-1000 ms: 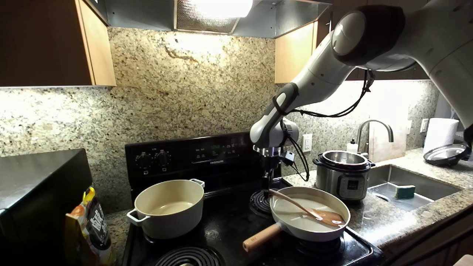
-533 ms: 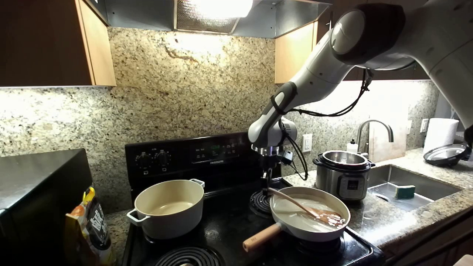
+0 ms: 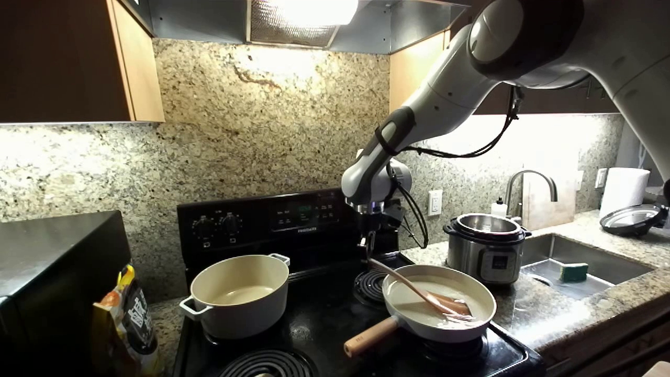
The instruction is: Pick up the cooking stick and stir in the pan
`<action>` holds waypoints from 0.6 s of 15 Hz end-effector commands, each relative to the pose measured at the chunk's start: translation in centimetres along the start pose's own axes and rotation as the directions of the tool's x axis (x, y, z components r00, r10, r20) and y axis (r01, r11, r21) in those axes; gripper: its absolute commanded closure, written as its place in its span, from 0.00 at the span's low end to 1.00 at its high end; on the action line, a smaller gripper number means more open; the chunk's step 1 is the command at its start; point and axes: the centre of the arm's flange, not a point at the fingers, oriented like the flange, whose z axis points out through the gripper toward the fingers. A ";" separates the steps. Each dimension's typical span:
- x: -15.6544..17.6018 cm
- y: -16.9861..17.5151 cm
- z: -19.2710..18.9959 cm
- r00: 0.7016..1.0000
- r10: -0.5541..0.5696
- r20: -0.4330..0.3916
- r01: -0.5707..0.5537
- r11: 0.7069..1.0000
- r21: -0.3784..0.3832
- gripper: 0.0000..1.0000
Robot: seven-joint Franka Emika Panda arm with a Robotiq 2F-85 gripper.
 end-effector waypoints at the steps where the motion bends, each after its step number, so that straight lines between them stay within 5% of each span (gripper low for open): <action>1: 0.5 -2.3 -0.8 0.998 0.010 -0.059 -0.013 0.998 -0.054 0.89; 9: 3.6 -0.6 -2.8 0.986 -0.006 -0.167 -0.009 0.996 -0.090 0.89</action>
